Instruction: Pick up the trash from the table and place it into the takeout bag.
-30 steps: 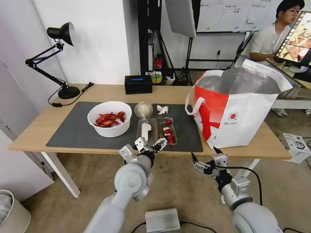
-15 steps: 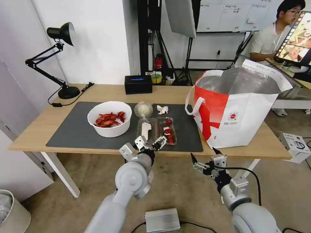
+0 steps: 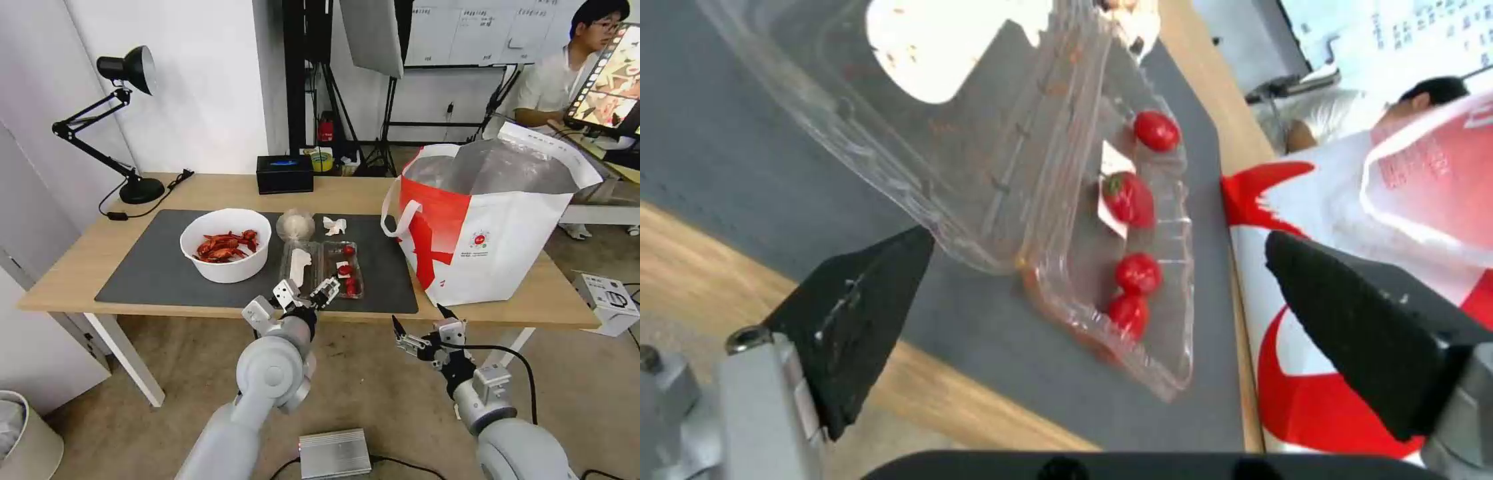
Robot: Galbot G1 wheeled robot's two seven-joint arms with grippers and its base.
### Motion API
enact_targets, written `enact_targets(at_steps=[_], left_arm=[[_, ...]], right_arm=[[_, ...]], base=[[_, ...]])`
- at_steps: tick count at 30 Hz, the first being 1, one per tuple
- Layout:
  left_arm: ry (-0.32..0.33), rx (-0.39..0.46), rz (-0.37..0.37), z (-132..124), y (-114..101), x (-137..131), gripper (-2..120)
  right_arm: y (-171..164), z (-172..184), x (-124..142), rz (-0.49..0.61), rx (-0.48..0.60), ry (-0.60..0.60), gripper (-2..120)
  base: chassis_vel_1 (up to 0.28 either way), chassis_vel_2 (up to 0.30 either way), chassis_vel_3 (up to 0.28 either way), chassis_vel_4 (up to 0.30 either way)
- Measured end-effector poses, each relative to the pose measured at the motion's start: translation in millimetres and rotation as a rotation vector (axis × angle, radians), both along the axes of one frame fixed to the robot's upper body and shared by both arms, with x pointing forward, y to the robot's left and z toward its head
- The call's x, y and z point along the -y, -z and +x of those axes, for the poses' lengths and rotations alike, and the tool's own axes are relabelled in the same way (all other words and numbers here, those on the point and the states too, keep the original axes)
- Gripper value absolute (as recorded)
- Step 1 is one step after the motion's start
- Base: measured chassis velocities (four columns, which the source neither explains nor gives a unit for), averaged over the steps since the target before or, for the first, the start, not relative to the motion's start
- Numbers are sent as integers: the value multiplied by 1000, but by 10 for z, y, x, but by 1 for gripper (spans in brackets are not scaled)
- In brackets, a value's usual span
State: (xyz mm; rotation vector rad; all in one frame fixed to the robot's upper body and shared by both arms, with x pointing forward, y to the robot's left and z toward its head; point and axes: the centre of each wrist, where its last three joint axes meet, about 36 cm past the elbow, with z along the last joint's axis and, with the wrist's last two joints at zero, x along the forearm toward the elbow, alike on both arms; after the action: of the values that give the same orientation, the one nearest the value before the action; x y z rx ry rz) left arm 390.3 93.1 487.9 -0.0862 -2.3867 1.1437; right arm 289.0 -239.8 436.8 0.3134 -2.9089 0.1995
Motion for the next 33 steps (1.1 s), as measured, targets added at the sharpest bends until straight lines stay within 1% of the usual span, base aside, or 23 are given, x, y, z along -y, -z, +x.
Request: enact_targets(at_steps=[5,12,17,22,24,26,33], left_arm=[[-13,36,1,-44,-23,-21,100],[-27,65,7,-104,-33,-69,100],[-43,95,9,-102,-33,-84,100],[-71,133,-6,-89,-23,-109,100],[-71,133,-6,-89,-23,-109,100],[-77,169,-28,-114,-25,-114,100],[-72,207,-49,-132,-50,-116,100]], right_arm=[[4,-4,-8,0,-1,-2,100],[23,-23,-44,1,-7,-8,100],[28,-30,-51,0,-9,-9,100],[26,-37,-58,1,-8,-10,100],[26,-37,-58,1,-8,-10,100],[26,-43,-60,1,-9,-10,100],[28,-46,-63,2,-9,-9,100]], base=[[0,0,0,0],[0,0,0,0],[0,0,0,0],[0,0,0,0],[0,0,0,0],[0,0,0,0],[0,0,0,0]])
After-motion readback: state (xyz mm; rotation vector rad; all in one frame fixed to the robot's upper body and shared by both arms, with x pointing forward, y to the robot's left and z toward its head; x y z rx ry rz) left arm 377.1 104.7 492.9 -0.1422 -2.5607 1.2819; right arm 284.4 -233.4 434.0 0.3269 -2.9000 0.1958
